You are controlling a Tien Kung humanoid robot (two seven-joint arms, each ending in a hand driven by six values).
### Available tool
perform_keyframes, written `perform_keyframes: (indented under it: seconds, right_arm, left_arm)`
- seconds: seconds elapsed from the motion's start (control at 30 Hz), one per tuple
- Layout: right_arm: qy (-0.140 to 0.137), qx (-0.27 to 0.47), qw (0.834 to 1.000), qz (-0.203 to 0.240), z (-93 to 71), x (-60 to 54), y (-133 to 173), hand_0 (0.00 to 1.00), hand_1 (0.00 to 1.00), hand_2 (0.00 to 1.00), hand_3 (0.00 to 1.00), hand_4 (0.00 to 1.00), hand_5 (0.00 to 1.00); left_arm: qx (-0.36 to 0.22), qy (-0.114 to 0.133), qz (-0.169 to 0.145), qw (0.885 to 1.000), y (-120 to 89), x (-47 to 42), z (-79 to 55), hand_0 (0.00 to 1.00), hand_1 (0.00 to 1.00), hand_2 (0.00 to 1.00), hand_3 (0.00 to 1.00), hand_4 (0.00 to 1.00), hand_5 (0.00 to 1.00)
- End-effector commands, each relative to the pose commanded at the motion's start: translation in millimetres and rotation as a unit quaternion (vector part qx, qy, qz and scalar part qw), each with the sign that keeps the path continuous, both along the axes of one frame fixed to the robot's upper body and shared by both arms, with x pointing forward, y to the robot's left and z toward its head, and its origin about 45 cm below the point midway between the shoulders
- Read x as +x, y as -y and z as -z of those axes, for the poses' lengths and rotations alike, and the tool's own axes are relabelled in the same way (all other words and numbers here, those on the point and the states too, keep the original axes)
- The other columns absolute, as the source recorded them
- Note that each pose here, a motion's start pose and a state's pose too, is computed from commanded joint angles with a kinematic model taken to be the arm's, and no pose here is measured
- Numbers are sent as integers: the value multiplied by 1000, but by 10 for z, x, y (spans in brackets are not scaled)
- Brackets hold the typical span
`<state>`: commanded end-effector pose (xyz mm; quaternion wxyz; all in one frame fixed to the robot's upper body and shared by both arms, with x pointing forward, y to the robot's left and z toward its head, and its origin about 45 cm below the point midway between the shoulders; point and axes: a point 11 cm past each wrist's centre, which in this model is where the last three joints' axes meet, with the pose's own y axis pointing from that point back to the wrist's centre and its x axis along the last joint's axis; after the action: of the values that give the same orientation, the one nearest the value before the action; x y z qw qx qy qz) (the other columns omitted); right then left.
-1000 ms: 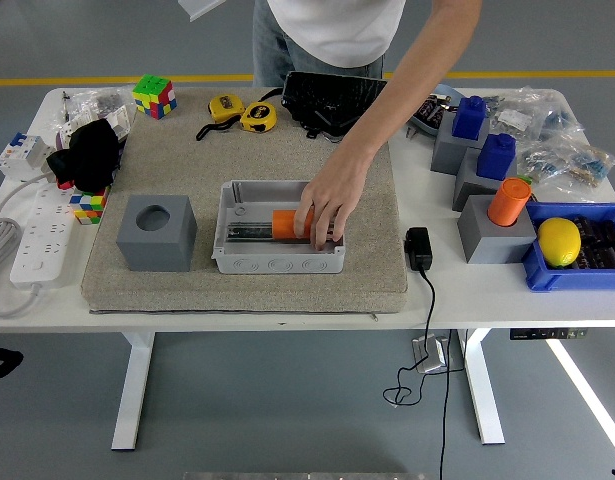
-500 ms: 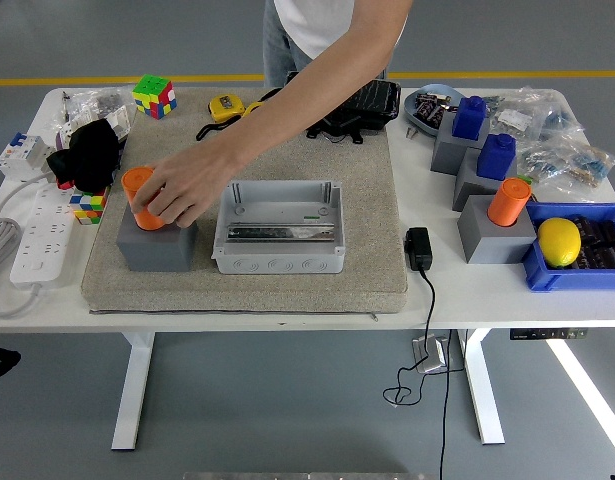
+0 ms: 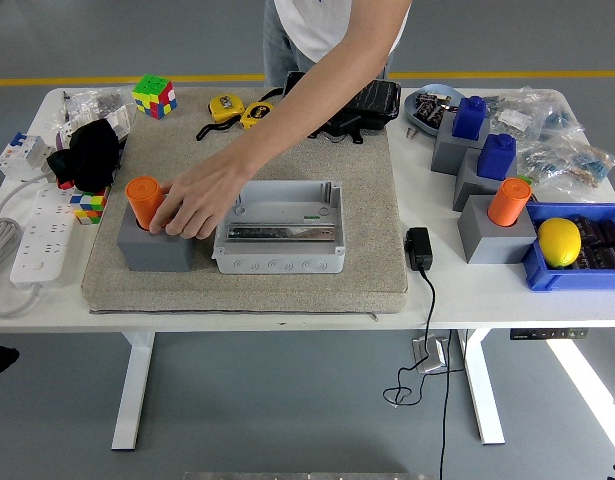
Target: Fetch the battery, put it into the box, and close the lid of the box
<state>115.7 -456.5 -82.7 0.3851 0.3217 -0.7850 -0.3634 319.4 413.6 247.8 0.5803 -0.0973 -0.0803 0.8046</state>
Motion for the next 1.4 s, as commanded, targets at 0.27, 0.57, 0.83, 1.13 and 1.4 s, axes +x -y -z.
perform_keyframes:
  seconds: [0.27, 0.57, 0.83, 1.13, 1.4]
  right_arm:
    - [0, 1, 1000, 1, 5, -7, -7, 881, 803, 746, 777, 998, 998]
    - [3, 2, 1000, 0, 2, 10, -11, 882, 804, 746, 778, 998, 998]
    - [1, -1, 1000, 1, -9, 8, 16, 883, 804, 746, 778, 998, 998]
    - [3, -3, 1000, 0, -23, 33, 32, 884, 805, 747, 778, 998, 998]
    - [-2, -4, 1000, 2, -19, 0, 43, 884, 805, 747, 778, 998, 998]
  left_arm:
    - [4, 0, 3, 1000, 6, 7, -11, 812, 814, 776, 774, 998, 944]
    - [6, -2, 7, 1000, 22, 17, -9, 817, 820, 779, 776, 998, 940]
    - [8, -4, 10, 1000, 37, 29, -8, 818, 820, 779, 776, 998, 937]
    - [11, -6, 12, 1000, 38, 34, -10, 819, 821, 780, 778, 998, 932]
    - [11, -9, 12, 1000, 41, 27, 11, 822, 824, 781, 779, 998, 933]
